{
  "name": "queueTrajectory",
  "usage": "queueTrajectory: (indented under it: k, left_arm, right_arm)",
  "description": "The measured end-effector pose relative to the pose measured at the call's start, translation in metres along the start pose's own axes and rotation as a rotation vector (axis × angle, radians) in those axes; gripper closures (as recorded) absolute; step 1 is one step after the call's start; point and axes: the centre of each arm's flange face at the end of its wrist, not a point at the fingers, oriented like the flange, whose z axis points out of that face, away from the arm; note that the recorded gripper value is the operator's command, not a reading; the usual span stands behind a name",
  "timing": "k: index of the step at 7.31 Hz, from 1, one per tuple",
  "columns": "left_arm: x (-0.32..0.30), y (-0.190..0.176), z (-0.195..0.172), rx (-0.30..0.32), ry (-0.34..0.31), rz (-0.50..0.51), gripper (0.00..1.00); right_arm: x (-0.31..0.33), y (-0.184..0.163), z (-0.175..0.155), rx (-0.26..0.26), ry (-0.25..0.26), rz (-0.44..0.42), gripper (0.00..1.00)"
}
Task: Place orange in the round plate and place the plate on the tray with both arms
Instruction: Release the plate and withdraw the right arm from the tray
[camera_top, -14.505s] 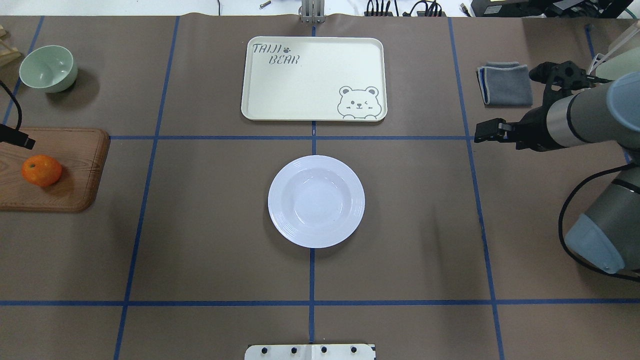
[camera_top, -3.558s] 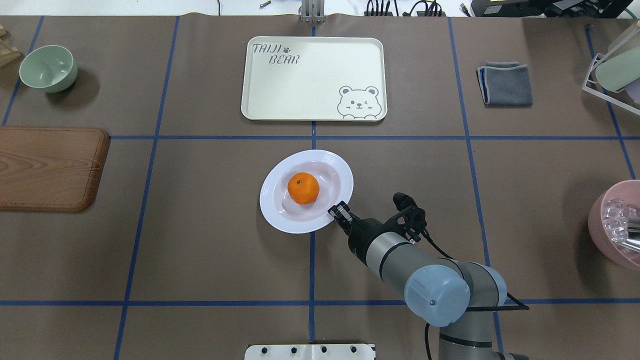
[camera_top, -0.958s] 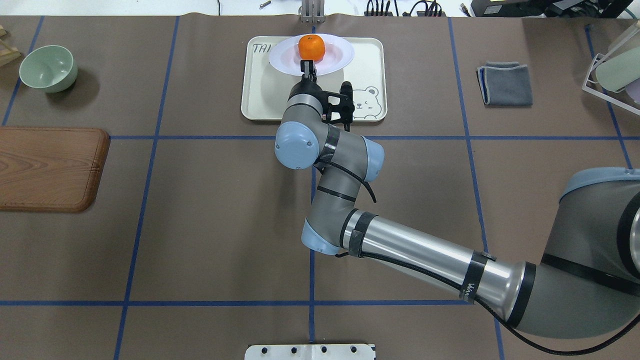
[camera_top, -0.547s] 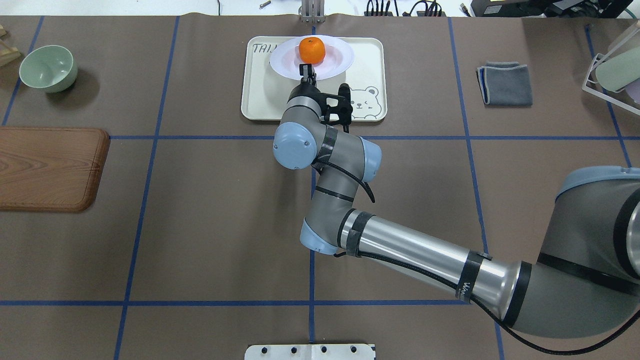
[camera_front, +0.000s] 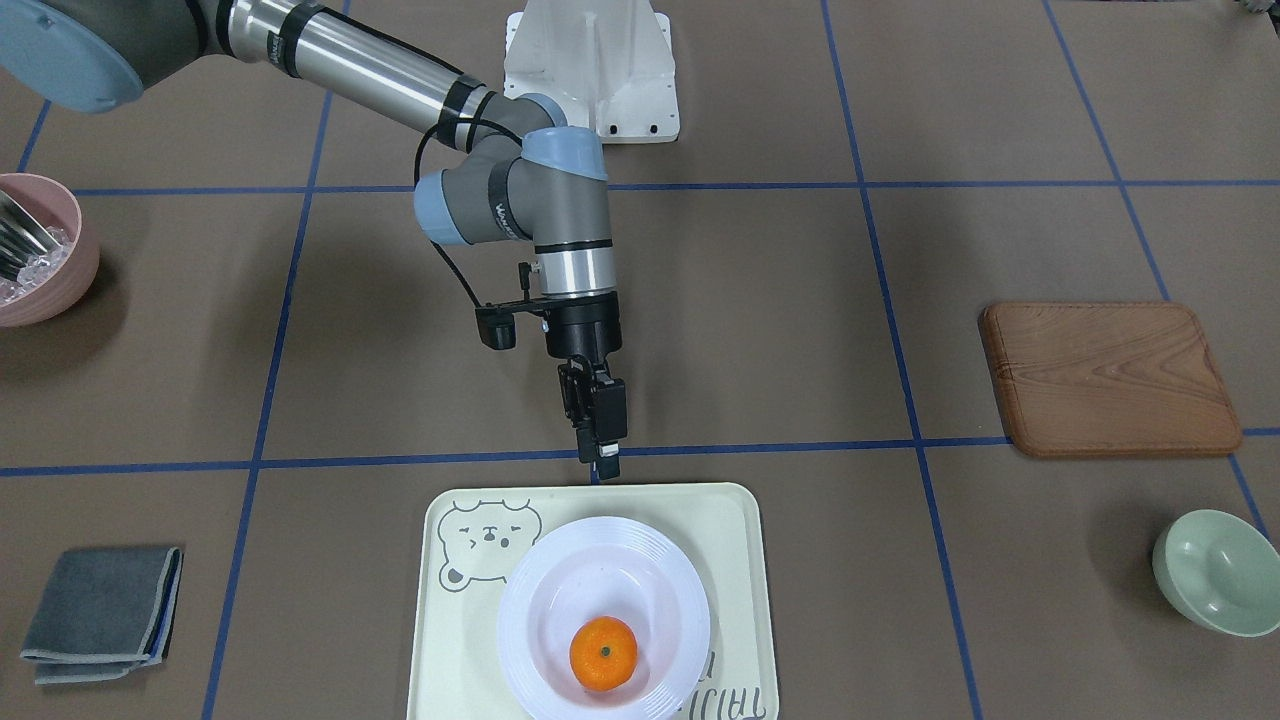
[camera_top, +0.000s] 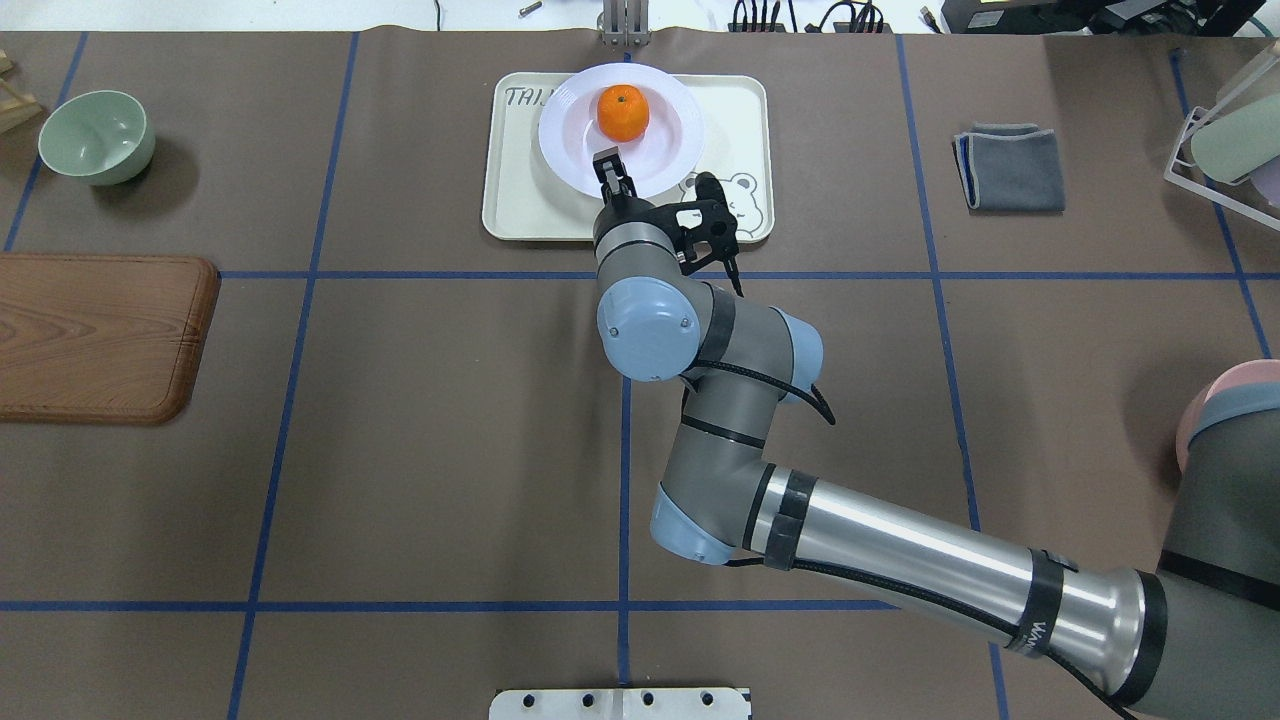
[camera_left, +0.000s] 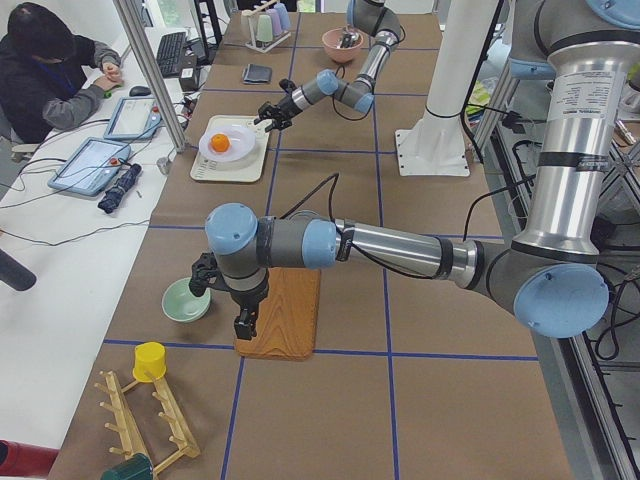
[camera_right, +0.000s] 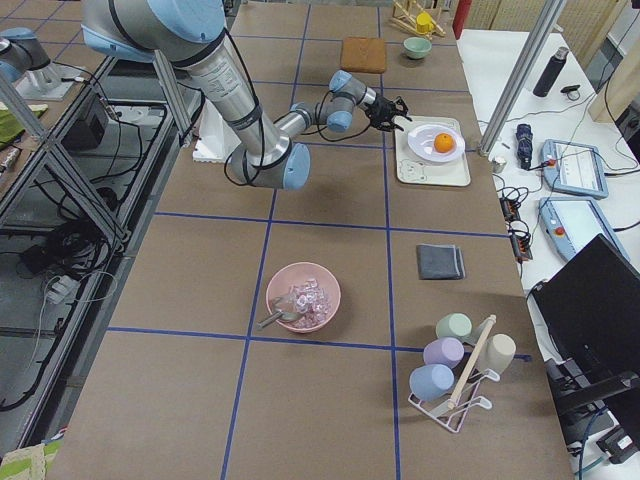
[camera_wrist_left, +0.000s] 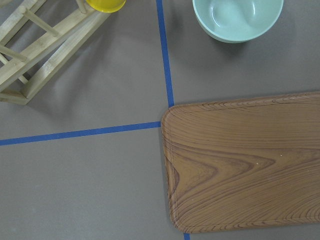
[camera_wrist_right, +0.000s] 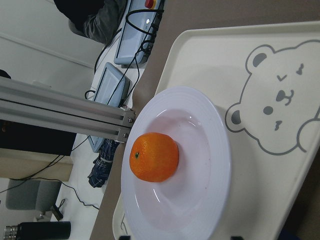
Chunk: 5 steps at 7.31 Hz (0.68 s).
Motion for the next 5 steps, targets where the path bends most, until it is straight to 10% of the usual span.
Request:
queueTrajectory:
  k: [3, 5]
  left_arm:
    - [-0.002, 0.001, 0.002, -0.004, 0.001, -0.003, 0.02]
    - [-0.003, 0.002, 0.003, -0.005, 0.001, -0.005, 0.02]
  right_arm:
    - [-0.022, -0.028, -0.034, -0.129, 0.161, -0.363, 0.00]
    - [-0.043, -0.108, -0.064, -0.231, 0.292, -0.591, 0.00]
